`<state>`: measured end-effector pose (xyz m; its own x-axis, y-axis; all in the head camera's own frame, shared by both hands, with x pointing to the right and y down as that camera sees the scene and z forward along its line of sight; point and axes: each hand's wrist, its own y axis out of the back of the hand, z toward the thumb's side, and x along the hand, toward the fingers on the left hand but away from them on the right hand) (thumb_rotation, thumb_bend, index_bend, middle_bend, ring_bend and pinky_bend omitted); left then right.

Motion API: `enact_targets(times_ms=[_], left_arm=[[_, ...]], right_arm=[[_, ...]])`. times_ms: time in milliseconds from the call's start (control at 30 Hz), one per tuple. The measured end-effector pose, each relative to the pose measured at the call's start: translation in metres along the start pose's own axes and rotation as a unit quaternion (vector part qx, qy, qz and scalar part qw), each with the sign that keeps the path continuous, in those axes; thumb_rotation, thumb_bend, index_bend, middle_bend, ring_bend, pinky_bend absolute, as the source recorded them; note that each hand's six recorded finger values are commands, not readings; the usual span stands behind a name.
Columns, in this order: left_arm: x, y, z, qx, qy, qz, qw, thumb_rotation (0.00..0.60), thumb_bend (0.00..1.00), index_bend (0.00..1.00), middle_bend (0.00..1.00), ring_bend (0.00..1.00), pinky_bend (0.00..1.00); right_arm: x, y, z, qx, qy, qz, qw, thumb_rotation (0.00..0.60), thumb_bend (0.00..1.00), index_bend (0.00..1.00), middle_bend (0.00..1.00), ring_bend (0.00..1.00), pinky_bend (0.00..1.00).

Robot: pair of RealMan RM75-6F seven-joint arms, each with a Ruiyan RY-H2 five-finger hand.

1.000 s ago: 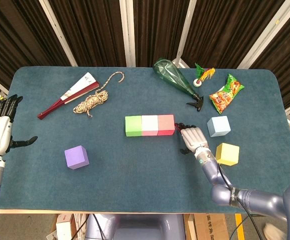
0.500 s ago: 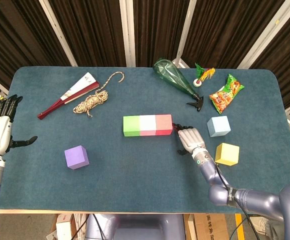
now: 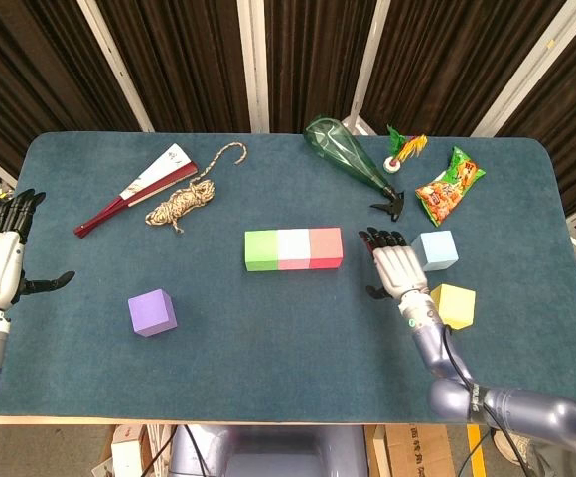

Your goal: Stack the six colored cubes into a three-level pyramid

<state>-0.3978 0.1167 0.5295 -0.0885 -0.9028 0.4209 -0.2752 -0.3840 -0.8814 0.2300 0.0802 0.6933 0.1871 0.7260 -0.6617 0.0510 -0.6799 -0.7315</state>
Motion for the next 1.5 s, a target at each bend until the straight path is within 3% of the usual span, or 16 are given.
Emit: enact_targets(times_ms=[267,433,667,1067,1500], left_arm=[[-0.003,-0.004,0.003,0.008,-0.006,-0.005,0.9999,0.6,0.13,0.0,0.0,0.0,0.03],[-0.005,-0.007,0.005,0.013,-0.008,-0.006,0.9999,0.6,0.13,0.0,0.0,0.0,0.03],[-0.008,-0.008,0.011,0.014,-0.015,-0.005,0.9998,0.6,0.13,0.0,0.0,0.0,0.03],[-0.011,-0.004,0.015,0.002,-0.022,-0.004,0.9997,0.6,0.13,0.0,0.0,0.0,0.03],[-0.011,-0.005,0.014,0.003,-0.021,-0.008,0.9997,0.6,0.13,0.0,0.0,0.0,0.03]], right_arm=[[0.041,0.024,-0.029,-0.006,-0.002,-0.069,0.9976,0.6,0.29,0.0,0.01,0.0,0.01],[0.069,0.029,-0.053,-0.029,-0.017,-0.082,0.9961,0.6,0.29,0.0,0.0,0.0,0.0],[0.095,0.017,-0.075,-0.025,-0.041,-0.047,0.9978,0.6,0.29,0.0,0.0,0.0,0.0],[0.104,-0.015,-0.11,-0.026,-0.109,0.033,0.9931,0.6,0.29,0.0,0.02,0.01,0.0],[0.093,-0.028,-0.131,-0.022,-0.138,0.051,0.9889,0.6,0.29,0.0,0.18,0.17,0.0]])
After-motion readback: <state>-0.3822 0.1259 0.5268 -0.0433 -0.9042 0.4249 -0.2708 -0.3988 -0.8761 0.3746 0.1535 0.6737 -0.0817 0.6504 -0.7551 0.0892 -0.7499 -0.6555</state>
